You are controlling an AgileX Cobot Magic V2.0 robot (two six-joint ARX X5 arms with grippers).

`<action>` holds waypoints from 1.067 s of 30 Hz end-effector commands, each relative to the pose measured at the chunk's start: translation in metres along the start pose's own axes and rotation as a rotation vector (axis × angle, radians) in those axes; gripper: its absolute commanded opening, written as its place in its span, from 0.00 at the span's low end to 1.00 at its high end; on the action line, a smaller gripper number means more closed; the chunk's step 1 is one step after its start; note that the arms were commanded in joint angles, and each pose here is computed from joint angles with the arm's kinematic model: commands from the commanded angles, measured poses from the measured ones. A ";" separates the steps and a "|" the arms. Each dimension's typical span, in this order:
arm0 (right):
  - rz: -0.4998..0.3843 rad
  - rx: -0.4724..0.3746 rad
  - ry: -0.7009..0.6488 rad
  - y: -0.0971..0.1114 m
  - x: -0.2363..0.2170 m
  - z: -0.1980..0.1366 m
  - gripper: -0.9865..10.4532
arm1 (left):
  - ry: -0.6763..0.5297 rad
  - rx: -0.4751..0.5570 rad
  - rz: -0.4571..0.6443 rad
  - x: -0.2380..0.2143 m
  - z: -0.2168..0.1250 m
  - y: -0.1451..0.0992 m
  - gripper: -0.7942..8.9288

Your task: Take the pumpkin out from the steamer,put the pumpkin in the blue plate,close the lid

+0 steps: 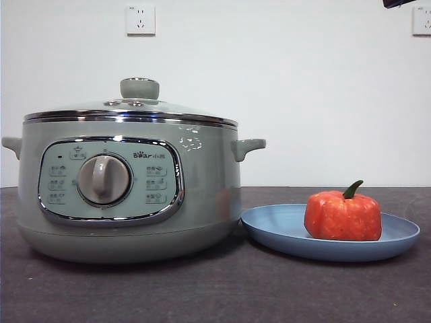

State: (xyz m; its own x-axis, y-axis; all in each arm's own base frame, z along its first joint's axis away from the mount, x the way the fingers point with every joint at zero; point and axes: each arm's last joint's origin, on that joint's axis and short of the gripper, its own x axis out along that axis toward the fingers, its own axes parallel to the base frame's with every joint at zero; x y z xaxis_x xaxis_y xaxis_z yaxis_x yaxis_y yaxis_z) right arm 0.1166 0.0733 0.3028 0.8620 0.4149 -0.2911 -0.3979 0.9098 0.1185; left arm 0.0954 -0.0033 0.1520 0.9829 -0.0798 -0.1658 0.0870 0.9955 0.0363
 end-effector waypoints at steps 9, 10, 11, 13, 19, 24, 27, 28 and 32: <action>-0.002 0.009 0.002 0.000 0.001 -0.002 0.07 | 0.011 -0.010 -0.004 0.001 -0.005 0.000 0.08; -0.003 0.009 0.002 0.000 0.001 -0.002 0.07 | 0.011 -0.010 -0.004 0.001 -0.005 0.000 0.08; -0.002 0.009 0.002 0.000 0.001 -0.002 0.07 | 0.011 -0.010 -0.004 0.001 -0.005 0.000 0.08; -0.003 0.009 0.002 0.000 0.001 -0.002 0.07 | 0.011 -0.010 -0.004 0.001 -0.005 0.000 0.08; -0.013 -0.047 0.006 -0.002 -0.004 -0.004 0.07 | 0.011 -0.010 -0.004 0.001 -0.005 0.000 0.08; -0.119 -0.127 -0.029 -0.016 -0.015 -0.014 0.07 | 0.011 -0.010 -0.004 0.001 -0.005 0.000 0.08; -0.141 -0.103 -0.064 -0.030 -0.018 -0.035 0.07 | 0.011 -0.010 -0.004 0.001 -0.005 0.000 0.08; -0.153 -0.089 -0.079 -0.035 -0.018 -0.044 0.07 | 0.011 -0.010 -0.004 0.001 -0.005 0.000 0.08; -0.234 -0.060 -0.109 -0.050 -0.017 -0.080 0.07 | 0.011 -0.010 -0.004 0.001 -0.005 0.000 0.08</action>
State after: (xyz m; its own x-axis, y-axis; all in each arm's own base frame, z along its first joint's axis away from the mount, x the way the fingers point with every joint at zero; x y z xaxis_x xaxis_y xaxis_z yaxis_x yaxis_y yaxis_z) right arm 0.0970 0.0214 0.2355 0.9564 0.2113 -0.2017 -0.2137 0.9768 0.0099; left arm 0.0954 -0.0033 0.1520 0.9829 -0.0798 -0.1658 0.0862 0.9958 0.0318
